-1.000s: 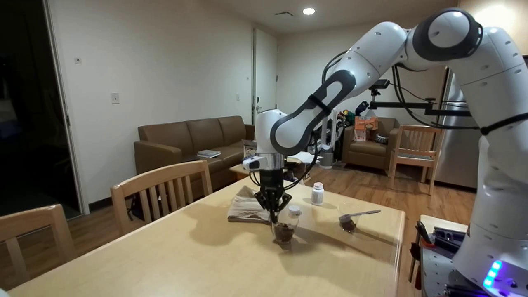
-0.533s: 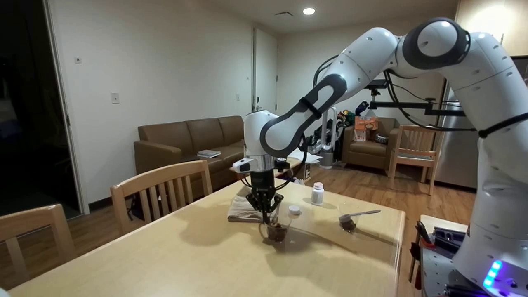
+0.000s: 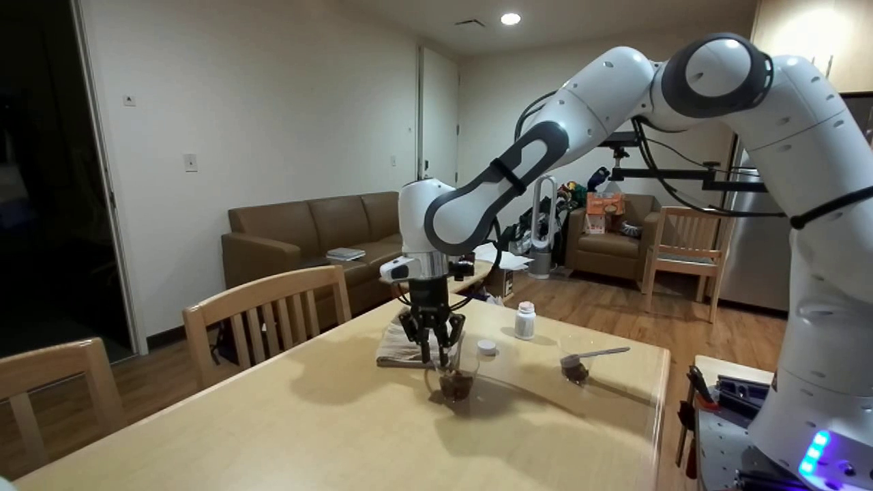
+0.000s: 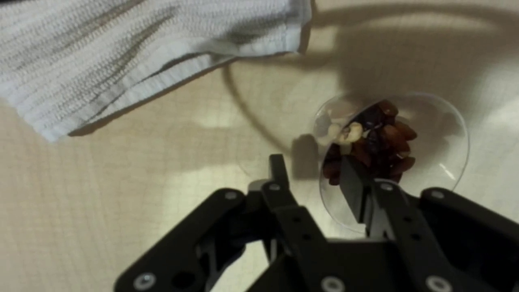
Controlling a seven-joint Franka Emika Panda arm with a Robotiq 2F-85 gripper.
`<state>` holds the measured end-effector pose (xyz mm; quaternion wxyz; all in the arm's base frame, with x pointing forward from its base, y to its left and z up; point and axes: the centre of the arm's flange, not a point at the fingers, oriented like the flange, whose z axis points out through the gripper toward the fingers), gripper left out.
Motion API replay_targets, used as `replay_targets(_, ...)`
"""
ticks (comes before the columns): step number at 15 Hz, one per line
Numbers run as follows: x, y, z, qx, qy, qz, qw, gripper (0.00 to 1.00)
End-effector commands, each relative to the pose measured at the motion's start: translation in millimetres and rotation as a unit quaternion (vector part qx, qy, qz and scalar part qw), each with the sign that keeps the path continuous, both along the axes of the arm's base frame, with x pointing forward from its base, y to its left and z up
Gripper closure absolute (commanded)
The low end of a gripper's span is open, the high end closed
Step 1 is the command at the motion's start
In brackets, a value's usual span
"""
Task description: Use the white towel to wipe the table, then take the white lid and put it on the table, then move the clear cup towards the towel
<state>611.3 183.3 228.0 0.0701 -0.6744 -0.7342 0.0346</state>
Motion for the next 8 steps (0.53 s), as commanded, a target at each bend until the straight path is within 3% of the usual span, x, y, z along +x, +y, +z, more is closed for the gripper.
replay_targets(1,3.9,0.7,12.3,-0.014,0.003,-0.004,0.9999,0.3)
replay_targets(5,2.0,-1.6,31.1,-0.016,0.003,-0.022,0.9996,0.03)
replay_targets(8,-1.7,-4.1,49.8,-0.019,-0.003,-0.033,0.9993,0.0)
